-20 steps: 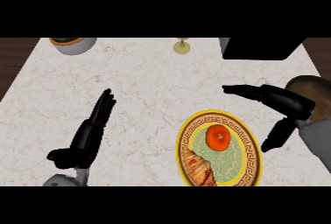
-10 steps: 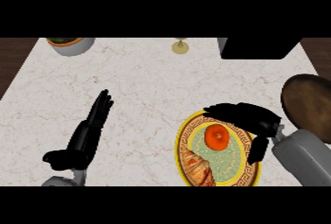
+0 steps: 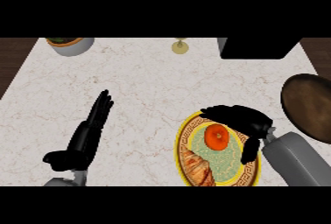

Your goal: Pick the squash from the plate and place it in the pan

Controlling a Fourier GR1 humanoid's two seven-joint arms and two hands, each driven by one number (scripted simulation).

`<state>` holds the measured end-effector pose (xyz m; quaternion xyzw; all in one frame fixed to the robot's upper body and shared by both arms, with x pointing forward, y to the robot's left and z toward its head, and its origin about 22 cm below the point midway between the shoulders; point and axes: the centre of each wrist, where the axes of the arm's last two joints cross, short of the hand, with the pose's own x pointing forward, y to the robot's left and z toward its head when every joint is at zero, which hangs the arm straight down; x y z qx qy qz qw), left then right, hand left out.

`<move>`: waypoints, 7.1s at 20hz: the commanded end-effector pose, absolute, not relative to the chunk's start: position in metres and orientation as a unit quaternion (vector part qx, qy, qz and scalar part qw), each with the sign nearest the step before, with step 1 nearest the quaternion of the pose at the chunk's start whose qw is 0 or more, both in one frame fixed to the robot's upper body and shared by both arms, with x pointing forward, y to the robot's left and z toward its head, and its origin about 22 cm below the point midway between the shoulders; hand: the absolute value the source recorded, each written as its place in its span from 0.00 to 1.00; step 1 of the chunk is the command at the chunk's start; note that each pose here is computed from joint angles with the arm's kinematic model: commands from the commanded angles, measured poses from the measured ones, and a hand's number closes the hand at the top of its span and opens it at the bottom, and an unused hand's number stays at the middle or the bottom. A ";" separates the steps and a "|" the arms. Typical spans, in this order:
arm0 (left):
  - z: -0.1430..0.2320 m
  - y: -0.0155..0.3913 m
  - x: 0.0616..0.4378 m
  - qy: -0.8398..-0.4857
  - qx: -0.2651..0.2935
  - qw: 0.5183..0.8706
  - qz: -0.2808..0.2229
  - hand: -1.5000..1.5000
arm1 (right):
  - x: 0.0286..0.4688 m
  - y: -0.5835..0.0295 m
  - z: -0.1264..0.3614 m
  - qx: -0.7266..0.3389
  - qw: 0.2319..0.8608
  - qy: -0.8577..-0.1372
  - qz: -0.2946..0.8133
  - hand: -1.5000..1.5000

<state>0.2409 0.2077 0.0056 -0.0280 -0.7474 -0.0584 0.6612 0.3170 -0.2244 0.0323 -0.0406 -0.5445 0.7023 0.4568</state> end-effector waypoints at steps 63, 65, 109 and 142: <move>0.005 0.211 0.232 -0.751 -0.026 0.657 -0.057 0.50 | 0.188 -0.361 0.067 -0.395 0.582 -0.684 0.191 1.00; 0.008 0.206 0.232 -0.750 -0.023 0.658 -0.058 0.50 | 0.217 -0.374 0.060 -0.421 0.567 -0.685 0.181 1.00; 0.018 0.199 0.252 -0.754 -0.045 0.651 -0.067 0.50 | 0.305 -0.520 0.054 -0.297 0.626 -0.720 0.027 0.00; -0.001 0.190 0.236 -0.750 -0.038 0.659 -0.055 0.50 | 0.157 -0.590 0.017 -0.156 0.642 -0.746 0.080 0.00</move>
